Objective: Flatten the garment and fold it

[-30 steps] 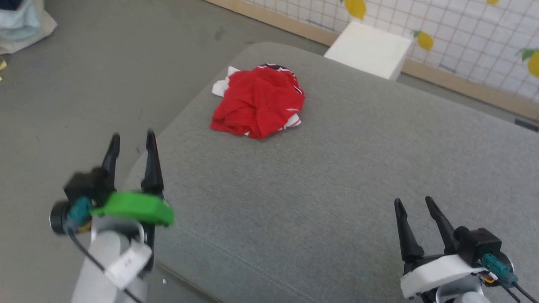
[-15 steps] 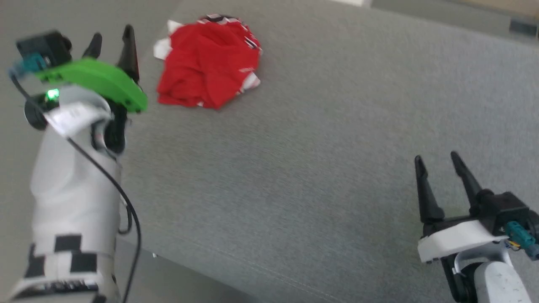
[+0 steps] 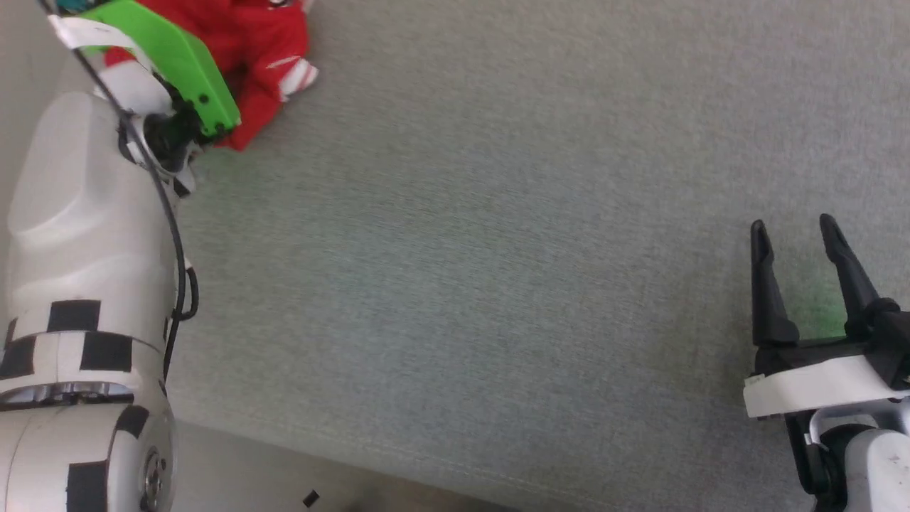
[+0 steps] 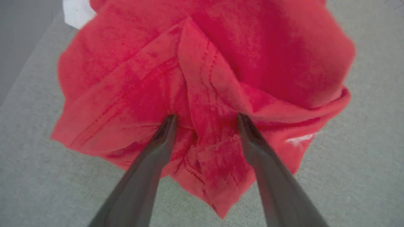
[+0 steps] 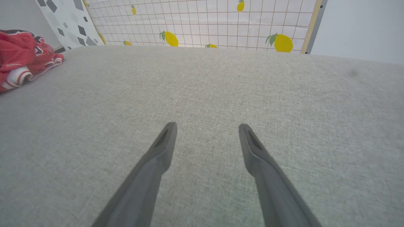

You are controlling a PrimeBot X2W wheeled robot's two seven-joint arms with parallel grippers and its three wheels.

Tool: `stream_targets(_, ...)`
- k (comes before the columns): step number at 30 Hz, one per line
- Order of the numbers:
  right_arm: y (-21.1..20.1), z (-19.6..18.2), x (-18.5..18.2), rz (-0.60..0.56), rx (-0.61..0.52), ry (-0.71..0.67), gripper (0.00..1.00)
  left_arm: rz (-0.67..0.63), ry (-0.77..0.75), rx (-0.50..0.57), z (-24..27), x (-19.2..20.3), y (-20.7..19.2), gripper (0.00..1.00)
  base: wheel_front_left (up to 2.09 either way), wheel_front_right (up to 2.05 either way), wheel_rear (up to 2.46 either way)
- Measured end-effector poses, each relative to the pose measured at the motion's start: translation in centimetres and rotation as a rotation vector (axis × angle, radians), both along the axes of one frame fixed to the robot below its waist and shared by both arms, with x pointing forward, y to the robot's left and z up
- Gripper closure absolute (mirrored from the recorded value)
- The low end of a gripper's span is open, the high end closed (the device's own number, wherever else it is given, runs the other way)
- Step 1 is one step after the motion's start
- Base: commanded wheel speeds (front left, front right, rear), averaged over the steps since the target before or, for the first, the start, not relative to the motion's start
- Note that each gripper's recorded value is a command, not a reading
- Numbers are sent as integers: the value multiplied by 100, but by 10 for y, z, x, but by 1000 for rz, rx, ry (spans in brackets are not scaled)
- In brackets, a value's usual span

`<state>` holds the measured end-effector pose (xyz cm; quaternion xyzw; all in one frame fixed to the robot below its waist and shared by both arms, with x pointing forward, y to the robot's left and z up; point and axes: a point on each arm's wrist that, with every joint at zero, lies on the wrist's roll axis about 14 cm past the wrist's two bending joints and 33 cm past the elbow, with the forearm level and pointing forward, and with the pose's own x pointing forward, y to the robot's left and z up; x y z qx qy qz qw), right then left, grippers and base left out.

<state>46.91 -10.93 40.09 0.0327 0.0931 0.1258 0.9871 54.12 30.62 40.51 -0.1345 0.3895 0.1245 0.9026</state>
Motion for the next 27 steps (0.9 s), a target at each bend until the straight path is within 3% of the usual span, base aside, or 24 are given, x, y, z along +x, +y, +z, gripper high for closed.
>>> stream_targets(4,-16,-16,-1,-39,-20,35,0,-45,183,-19,-42,-7,-16,0,0,0,0)
stream_targets(8,-24,-27,-2,-59,-32,62,0,-51,246,-27,-54,-2,-19,0,0,0,0)
stream_targets(9,-24,-28,-2,-59,-32,64,0,-48,241,-24,-54,0,-18,31,0,0,0)
stream_targets(10,-24,-28,-2,-57,-31,64,0,-47,224,-17,-53,2,-17,89,0,0,0)
stream_targets(11,-23,-27,-2,-56,-30,62,0,-41,198,-8,-50,5,-16,100,0,0,0)
stream_targets(18,-14,-18,-6,-37,1,46,0,39,-89,74,-4,21,2,100,0,0,0)
stream_targets(27,-3,7,-16,-22,56,-7,0,30,-580,202,150,44,28,100,0,0,0)
